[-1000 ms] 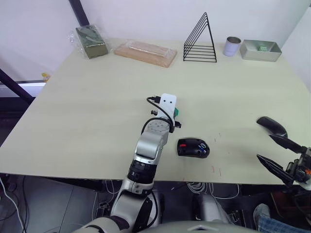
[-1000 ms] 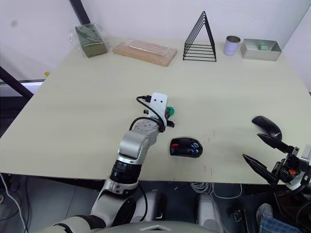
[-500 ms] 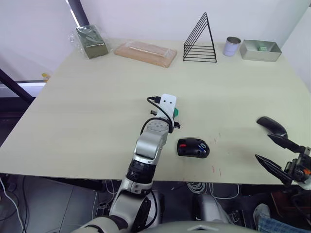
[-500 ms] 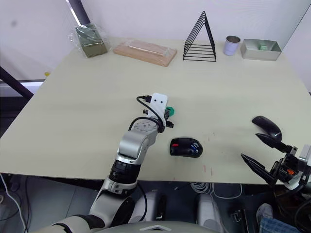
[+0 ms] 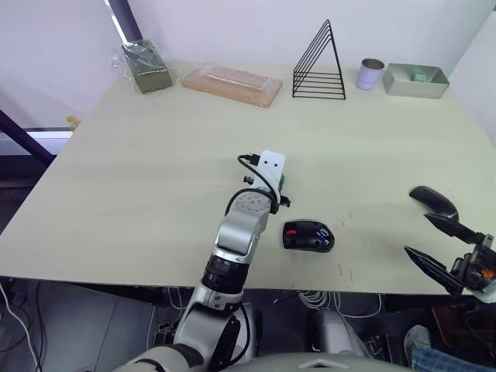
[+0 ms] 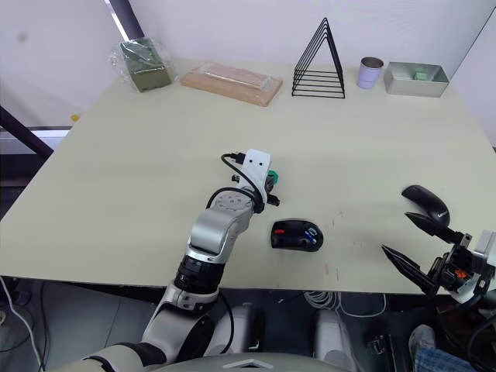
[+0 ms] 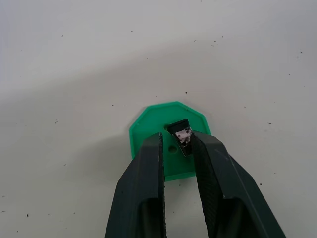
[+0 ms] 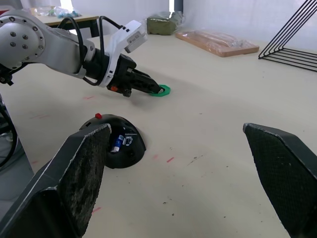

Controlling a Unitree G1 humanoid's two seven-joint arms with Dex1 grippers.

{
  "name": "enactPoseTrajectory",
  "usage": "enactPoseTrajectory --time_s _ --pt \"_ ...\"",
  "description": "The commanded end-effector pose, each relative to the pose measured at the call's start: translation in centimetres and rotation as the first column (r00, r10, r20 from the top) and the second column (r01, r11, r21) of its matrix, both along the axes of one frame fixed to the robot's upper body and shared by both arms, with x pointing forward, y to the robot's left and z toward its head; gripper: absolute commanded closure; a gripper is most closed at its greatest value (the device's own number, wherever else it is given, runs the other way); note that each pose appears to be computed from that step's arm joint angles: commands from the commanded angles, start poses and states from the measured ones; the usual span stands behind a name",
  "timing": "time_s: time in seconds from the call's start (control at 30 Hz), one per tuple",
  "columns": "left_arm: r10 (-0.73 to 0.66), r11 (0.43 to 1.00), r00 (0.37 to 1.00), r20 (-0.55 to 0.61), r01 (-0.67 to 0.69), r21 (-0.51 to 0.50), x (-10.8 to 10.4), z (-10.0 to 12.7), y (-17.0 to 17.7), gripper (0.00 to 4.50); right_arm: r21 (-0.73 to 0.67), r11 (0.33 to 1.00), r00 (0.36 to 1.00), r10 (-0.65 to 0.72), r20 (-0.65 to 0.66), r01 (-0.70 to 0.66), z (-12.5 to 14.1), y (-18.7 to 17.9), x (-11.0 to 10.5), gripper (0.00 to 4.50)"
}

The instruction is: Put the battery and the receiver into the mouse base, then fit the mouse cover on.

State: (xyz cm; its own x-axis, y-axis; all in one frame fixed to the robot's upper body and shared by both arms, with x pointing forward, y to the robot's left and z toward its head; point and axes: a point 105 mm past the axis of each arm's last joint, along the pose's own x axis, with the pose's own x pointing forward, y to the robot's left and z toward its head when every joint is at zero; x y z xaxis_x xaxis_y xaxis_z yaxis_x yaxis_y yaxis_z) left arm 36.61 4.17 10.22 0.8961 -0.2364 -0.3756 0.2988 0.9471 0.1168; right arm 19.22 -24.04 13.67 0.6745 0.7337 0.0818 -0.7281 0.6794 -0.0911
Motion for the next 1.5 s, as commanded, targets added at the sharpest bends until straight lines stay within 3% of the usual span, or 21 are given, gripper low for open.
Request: enactPoseTrajectory --time_s 0.03,0.07,0.1,1.5 --pt "-0.008 0.999 0.999 0.046 0.010 -0.052 -0.09 1.55 -0.33 3.53 -0.001 1.000 0.999 0.007 0.033 -0.007 0.89 0.23 -0.13 0.00" --pt "-0.006 0.999 0.999 0.046 0.008 -0.050 -0.09 1.56 -0.28 3.53 -0.001 1.000 0.999 0.007 0.033 -0.007 0.89 0.22 -0.13 0.00" --pt "-0.006 0.999 0.999 0.043 0.008 -0.053 -0.13 1.56 -0.31 3.04 -0.001 1.000 0.999 0.006 0.033 -0.006 0.88 0.21 -0.13 0.00" --pt "0.086 0.995 0.996 0.009 -0.086 -0.053 0.34 1.17 -0.27 3.04 -0.002 1.000 1.000 0.009 0.018 -0.009 0.83 0.06 -0.58 0.00"
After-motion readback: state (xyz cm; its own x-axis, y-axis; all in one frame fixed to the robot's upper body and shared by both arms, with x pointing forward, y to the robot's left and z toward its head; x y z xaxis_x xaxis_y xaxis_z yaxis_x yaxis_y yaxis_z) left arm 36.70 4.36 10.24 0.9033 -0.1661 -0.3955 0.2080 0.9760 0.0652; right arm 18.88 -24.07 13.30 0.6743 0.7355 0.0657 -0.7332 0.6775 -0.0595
